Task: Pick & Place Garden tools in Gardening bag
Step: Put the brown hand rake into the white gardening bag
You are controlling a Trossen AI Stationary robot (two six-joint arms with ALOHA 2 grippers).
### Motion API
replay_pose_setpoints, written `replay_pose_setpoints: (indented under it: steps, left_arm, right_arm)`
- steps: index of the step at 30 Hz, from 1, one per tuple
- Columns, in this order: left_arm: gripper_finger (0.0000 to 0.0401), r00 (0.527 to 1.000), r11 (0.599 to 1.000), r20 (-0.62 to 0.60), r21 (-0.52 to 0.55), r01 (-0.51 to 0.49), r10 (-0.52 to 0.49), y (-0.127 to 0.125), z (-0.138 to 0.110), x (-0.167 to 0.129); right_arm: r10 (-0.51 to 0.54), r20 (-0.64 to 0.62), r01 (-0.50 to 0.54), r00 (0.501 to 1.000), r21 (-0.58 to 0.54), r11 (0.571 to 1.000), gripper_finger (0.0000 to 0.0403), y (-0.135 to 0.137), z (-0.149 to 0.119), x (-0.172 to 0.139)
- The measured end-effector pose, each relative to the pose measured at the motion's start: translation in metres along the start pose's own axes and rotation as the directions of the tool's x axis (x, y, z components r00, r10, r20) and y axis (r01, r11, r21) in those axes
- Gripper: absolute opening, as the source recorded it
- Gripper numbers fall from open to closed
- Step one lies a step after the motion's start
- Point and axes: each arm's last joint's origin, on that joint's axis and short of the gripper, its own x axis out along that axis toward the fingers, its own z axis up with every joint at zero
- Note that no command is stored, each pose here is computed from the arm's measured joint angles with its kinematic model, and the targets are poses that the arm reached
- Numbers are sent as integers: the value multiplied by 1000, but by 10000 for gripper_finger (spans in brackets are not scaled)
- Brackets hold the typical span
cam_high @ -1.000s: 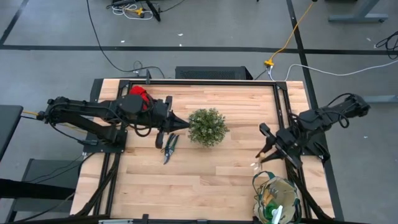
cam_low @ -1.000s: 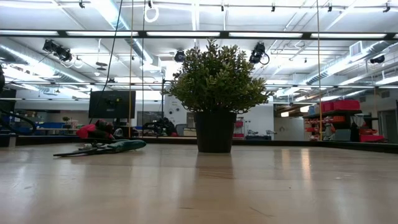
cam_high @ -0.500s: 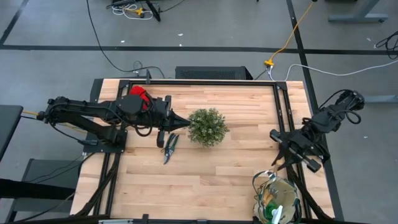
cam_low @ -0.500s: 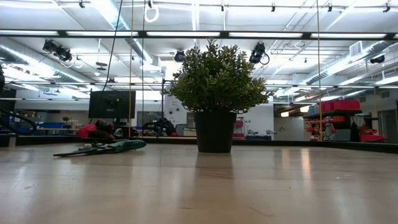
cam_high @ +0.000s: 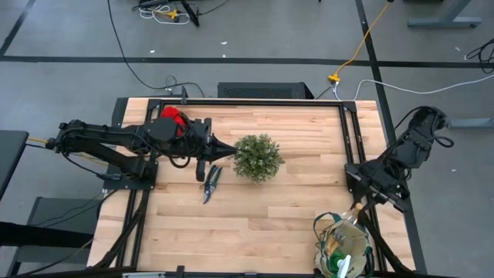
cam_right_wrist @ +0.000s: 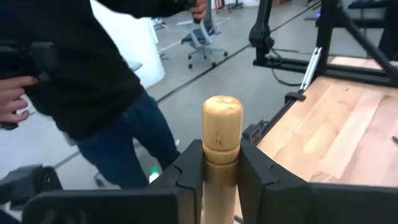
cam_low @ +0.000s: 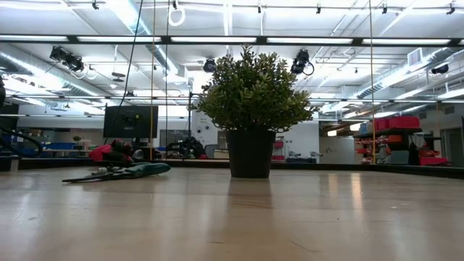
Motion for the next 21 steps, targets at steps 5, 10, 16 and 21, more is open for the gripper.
replay_pose_setpoints:
  steps: [5, 10, 16, 21]
  left_arm:
    - [3, 1000, 1000, 4, -16, -14, 14, 0, 0, 0]
    - [3, 1000, 1000, 5, -16, -17, 17, 1, 0, 0]
    - [3, 1000, 1000, 5, -16, -18, 18, 1, 0, 0]
    - [3, 1000, 1000, 5, -16, -18, 18, 1, 0, 0]
  right_arm:
    - [12, -13, -12, 1000, -12, 1000, 59, 3, -1, 1]
    - [8, -25, -9, 1000, -12, 1000, 59, 6, -4, 6]
    - [52, -47, -51, 997, 34, 998, 59, 6, -28, 26]
    - [90, -19, -90, 996, 29, 996, 59, 6, -50, 43]
